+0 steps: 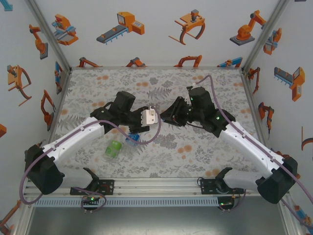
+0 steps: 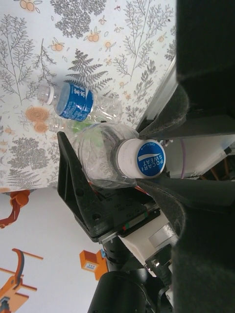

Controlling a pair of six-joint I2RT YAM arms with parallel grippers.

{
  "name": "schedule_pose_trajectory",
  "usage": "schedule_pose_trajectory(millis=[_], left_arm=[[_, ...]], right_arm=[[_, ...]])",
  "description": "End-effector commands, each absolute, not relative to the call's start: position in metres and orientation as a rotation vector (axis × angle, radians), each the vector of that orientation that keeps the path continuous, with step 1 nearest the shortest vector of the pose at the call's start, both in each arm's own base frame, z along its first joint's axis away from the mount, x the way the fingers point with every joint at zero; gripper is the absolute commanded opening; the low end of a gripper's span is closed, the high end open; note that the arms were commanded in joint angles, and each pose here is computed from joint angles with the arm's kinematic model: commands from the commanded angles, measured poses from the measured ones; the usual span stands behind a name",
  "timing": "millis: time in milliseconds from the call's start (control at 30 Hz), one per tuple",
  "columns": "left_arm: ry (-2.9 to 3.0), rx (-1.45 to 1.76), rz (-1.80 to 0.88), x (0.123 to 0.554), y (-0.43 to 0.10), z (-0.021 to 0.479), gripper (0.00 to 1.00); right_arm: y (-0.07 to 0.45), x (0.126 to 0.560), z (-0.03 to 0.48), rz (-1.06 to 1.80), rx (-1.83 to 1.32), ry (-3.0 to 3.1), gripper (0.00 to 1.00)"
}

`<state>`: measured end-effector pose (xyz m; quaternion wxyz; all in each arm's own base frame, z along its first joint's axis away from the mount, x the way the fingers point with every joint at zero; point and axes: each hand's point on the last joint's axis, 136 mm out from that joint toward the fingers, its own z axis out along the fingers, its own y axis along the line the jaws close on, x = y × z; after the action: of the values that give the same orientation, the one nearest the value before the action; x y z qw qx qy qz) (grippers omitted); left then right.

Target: Screw on the bottle caps

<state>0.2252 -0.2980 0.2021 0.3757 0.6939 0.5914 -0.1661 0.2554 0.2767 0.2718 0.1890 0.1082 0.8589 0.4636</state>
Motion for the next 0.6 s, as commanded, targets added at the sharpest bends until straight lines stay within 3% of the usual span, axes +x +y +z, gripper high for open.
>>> schedule_pose_trajectory(millis=[0, 233, 567], left_arm=[[1.44, 1.761, -0.468, 0.2218, -0.3111, 0.2176, 0.0], [1.482, 1.766, -0.47, 0.2247, -0.3121, 0.2139, 0.0], [1.479, 1.767, -0.492, 0.2223, -0.3134, 0.2154, 0.0]], right_arm=[[0.2853, 0.2546, 0.2834, 1.315, 0.186, 2.41, 0.34], [0.2913, 0.2594, 0.288, 1.341, 0.163, 2.381, 0.43], [0.2947, 0.2631, 0.2862, 1.355, 0.167, 2.369, 0.41]])
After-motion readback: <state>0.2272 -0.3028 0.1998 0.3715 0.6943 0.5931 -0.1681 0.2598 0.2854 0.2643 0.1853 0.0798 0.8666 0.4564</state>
